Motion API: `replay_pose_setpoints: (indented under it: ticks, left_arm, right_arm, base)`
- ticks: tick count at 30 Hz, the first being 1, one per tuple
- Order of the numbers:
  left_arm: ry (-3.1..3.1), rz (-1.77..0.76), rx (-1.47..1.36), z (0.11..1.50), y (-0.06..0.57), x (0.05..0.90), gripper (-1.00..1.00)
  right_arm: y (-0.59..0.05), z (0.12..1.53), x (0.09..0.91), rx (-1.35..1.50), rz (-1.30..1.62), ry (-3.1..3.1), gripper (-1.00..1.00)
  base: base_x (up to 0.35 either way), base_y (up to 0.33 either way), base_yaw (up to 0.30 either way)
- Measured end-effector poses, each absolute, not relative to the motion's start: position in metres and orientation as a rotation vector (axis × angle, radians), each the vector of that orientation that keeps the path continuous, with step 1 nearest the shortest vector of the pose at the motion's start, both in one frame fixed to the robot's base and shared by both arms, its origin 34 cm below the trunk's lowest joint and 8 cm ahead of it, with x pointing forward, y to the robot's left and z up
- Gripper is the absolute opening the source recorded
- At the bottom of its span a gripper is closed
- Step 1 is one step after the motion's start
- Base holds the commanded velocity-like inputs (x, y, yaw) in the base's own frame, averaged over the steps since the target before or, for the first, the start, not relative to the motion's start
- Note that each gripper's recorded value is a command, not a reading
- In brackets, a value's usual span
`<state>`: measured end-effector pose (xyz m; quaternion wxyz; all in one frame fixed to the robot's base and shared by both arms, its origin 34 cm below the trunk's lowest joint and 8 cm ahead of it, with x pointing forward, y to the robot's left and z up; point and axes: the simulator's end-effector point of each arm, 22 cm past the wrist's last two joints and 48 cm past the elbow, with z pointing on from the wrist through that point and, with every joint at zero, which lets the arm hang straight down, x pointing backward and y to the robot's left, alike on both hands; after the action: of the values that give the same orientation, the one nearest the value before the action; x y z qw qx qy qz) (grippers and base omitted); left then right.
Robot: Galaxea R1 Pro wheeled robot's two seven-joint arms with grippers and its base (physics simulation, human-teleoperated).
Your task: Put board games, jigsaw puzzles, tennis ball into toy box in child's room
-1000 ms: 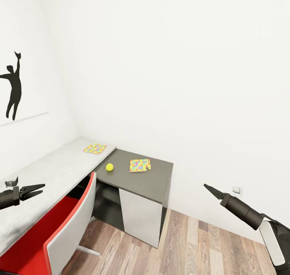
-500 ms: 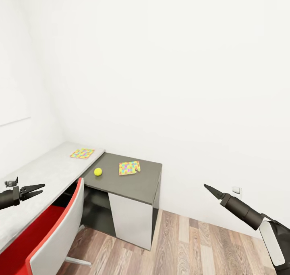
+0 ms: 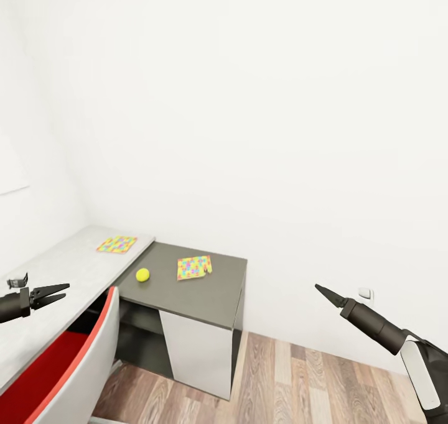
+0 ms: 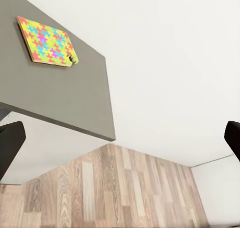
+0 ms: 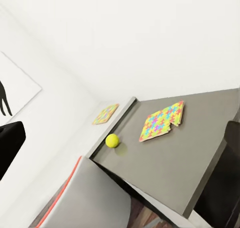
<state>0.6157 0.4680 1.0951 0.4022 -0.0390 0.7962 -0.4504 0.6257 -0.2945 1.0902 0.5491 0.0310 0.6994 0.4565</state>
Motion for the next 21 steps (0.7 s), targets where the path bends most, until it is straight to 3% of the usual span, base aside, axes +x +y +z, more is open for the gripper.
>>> replay_pose_setpoints:
  ticks: [13,21]
  left_arm:
    - [2.004,-1.138,-0.093,1.0995,0.4678,0.6148,1.00]
    - [1.995,-1.135,-0.087,1.1046,0.4679,0.6137,1.00]
  right_arm:
    - [-0.2946,1.0939,0.6249,0.072,1.082,1.649,1.00]
    - [-0.2947,1.0989,0.6236,0.068,1.082,1.640,1.00]
  base:
    - [0.057,0.000,-0.095]
    - [0.229,0.001,-0.177]
